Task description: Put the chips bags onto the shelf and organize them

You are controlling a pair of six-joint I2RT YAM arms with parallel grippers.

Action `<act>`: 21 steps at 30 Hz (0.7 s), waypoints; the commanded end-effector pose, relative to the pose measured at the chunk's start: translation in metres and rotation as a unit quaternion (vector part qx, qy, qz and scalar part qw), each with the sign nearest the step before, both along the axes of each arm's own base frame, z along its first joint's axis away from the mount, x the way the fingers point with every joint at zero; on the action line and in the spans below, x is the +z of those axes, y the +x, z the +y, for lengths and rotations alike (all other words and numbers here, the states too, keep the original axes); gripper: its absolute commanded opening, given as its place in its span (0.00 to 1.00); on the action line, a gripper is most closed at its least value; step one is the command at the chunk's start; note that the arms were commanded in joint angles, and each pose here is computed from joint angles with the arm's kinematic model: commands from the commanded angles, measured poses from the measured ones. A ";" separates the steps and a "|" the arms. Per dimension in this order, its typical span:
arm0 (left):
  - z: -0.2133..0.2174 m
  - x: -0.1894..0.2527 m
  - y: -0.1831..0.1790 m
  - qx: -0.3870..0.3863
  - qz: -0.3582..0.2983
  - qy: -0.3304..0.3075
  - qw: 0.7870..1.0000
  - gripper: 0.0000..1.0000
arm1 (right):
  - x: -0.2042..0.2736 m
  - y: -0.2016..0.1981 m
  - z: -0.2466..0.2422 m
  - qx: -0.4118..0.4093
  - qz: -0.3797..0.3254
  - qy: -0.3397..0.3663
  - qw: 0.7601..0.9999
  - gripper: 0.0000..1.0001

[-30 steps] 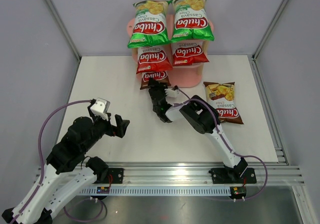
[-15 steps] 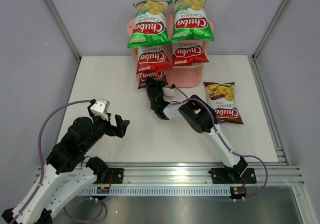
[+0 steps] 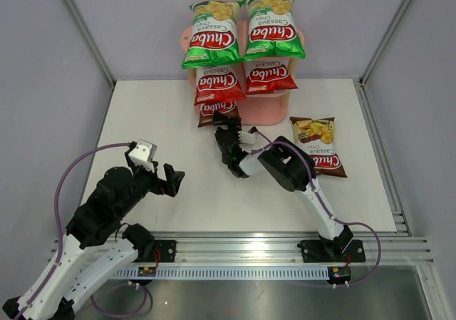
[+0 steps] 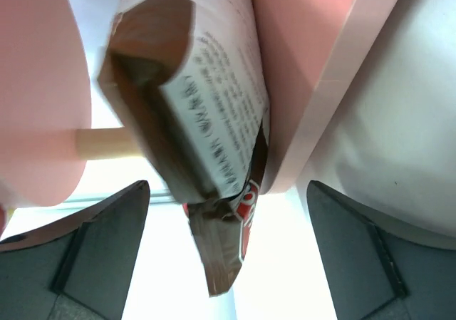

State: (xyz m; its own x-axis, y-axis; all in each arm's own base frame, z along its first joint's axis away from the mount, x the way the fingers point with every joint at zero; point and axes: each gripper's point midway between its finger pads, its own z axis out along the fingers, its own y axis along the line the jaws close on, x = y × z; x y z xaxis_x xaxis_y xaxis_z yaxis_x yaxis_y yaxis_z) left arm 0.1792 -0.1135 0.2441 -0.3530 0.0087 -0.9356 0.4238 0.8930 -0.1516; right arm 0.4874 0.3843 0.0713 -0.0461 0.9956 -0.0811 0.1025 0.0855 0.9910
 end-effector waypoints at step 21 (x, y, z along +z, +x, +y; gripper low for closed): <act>-0.014 -0.008 0.021 0.044 0.063 -0.029 0.997 0.99 | 0.056 -0.129 -0.114 0.150 0.002 -0.157 0.976 0.99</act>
State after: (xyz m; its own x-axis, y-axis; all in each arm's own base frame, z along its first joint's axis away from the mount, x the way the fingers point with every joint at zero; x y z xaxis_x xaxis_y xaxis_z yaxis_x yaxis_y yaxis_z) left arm 0.1947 -0.1186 0.2181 -0.4745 -0.0032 -0.8803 0.3307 0.9261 -0.1816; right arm 0.3750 0.2774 0.1189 -0.2334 0.9358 -0.2643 0.0655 0.2863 0.9559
